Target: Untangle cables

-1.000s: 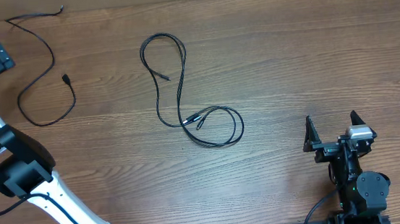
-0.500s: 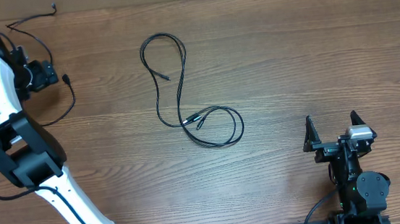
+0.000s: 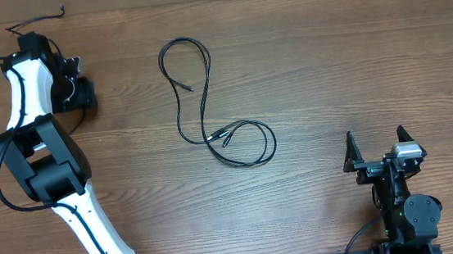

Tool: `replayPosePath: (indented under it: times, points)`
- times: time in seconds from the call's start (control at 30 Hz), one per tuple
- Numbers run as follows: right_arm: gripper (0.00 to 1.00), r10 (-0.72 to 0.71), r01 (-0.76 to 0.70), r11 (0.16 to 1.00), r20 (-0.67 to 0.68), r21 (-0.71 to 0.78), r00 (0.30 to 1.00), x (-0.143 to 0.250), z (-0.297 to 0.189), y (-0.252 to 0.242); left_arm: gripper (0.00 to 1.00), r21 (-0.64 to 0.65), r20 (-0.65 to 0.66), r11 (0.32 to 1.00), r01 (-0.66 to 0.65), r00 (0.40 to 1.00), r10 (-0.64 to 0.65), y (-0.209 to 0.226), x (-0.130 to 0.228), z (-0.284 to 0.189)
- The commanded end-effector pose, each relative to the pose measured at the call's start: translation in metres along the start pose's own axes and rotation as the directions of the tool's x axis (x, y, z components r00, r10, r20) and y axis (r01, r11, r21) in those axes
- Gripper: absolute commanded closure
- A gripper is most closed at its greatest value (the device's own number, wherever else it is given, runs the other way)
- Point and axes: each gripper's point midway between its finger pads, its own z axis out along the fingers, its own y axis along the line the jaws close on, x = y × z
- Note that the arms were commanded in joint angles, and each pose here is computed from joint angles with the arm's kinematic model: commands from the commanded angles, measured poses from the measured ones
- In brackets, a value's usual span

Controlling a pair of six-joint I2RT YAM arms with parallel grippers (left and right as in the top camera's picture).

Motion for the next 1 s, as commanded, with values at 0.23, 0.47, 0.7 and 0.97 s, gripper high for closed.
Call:
replayPosePath:
  times: [0.23, 0.47, 0.7, 0.97]
  points:
    - [0.0, 0.006, -0.006, 1.0, 0.005, -0.001, 1.0, 0.001, 0.0, 0.0, 0.87, -0.025, 0.021, 0.998, 0.052, 0.998, -0.051, 0.008, -0.002, 0.014]
    - [0.0, 0.006, -0.006, 1.0, 0.005, -0.001, 1.0, 0.001, 0.0, 0.0, 0.96, 0.003, 0.091, 0.988, 0.153, 0.984, -0.152, 0.007, -0.019, 0.012]
    - [0.0, 0.006, -0.006, 1.0, 0.005, -0.001, 1.0, 0.001, 0.0, 0.0, 0.96, 0.237, 0.253, 0.936, 0.262, 0.913, -0.32, -0.013, -0.075, -0.024]
    - [0.0, 0.006, -0.006, 1.0, 0.005, -0.001, 1.0, 0.001, 0.0, 0.0, 0.96, 0.629, 0.471, 0.754, 0.189, 0.68, -0.563, -0.031, -0.176, -0.157]
